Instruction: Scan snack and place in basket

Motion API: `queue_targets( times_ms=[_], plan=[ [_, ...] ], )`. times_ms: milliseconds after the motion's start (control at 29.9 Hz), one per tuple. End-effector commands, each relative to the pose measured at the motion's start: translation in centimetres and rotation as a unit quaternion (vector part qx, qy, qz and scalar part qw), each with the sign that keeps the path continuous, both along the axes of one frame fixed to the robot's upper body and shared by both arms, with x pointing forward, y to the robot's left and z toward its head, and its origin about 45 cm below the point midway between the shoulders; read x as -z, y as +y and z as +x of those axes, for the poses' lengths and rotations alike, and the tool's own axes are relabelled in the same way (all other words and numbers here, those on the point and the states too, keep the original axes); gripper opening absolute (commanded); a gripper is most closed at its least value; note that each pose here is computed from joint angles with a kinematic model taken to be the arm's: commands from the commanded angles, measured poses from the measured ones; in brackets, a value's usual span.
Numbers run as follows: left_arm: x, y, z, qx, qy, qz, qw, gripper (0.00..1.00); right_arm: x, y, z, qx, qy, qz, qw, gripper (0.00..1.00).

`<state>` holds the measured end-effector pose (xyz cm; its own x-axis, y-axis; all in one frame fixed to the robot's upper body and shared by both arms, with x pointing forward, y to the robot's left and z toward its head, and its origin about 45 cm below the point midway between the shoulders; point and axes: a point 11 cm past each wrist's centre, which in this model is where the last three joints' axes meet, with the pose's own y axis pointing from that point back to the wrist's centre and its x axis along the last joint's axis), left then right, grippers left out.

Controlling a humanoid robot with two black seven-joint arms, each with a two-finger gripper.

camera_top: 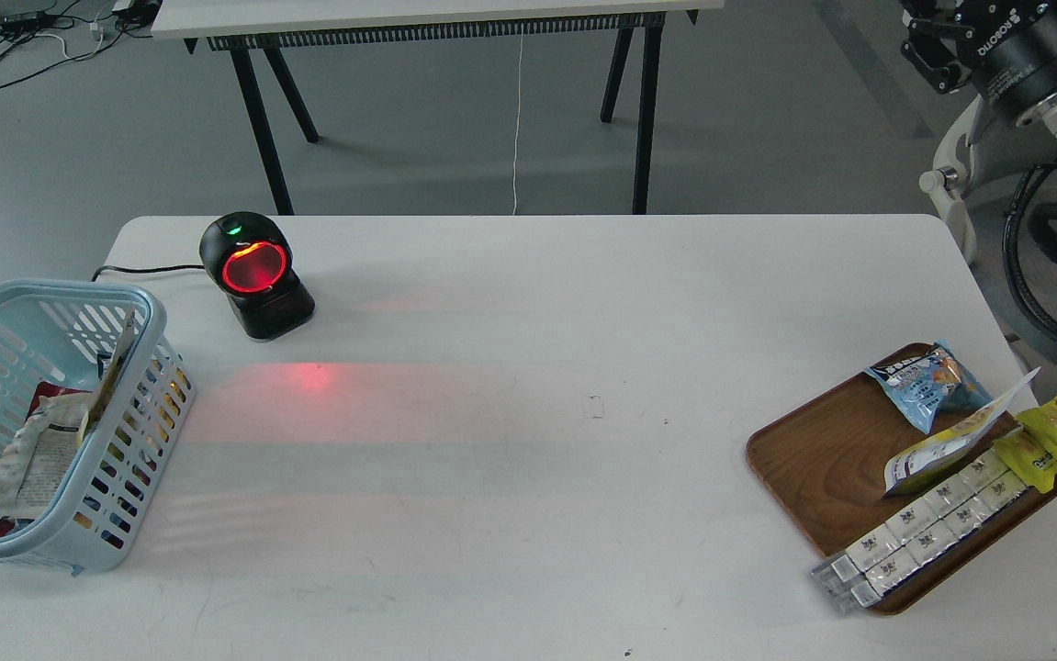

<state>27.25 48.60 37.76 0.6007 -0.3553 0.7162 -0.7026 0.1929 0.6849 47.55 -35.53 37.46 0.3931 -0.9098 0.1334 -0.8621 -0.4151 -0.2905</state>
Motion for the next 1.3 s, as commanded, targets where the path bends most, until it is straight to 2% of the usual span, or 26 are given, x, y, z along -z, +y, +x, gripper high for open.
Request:
queue_targets(
  times_ms=[0,134,267,368,468,669,802,1003,1270],
  plan=[
    [-1.5,-3.0,2.9,0.003,-0.041,-0.12,0.992,0.91,0.2,0.6,0.1,-0.008,0.002,-0.001,1.0,1.0],
    [-3.9,-7.5,7.6,0.0,-0.084,-0.337,0.938,0.91,-0.2,1.2,0.4,-0.009,-0.003,-0.004,1.0,1.0],
    [-8.1,-12.4,11.1,0.014,-0.095,-0.579,0.81,0.91,-0.8,3.6,1.0,-0.028,-0.012,0.007,0.999,1.0],
    [-9.3,-13.1,13.4,0.0,-0.088,-0.69,0.718,0.91,-0.4,4.9,1.1,-0.04,-0.01,0.014,0.999,1.0],
    [-8.2,-14.7,15.2,-0.006,-0.061,-0.737,0.673,0.92,-0.3,4.5,0.9,-0.039,-0.008,0.014,0.999,1.0],
    [-6.9,-16.2,15.8,-0.003,-0.033,-0.748,0.663,0.93,-0.2,2.3,-0.8,-0.041,-0.004,-0.006,0.999,1.0],
    [-6.5,-15.9,15.7,-0.008,-0.026,-0.753,0.657,0.94,0.1,1.5,-2.1,-0.047,0.001,-0.018,0.999,1.0],
    [-5.7,-14.6,15.5,-0.032,-0.011,-0.782,0.623,0.97,0.8,1.6,-3.8,-0.088,0.017,-0.025,0.996,1.0],
    [-2.6,-13.2,15.1,-0.071,-0.001,-0.769,0.635,0.99,1.1,2.4,-3.8,-0.1,0.018,-0.015,0.995,1.0]
  ],
)
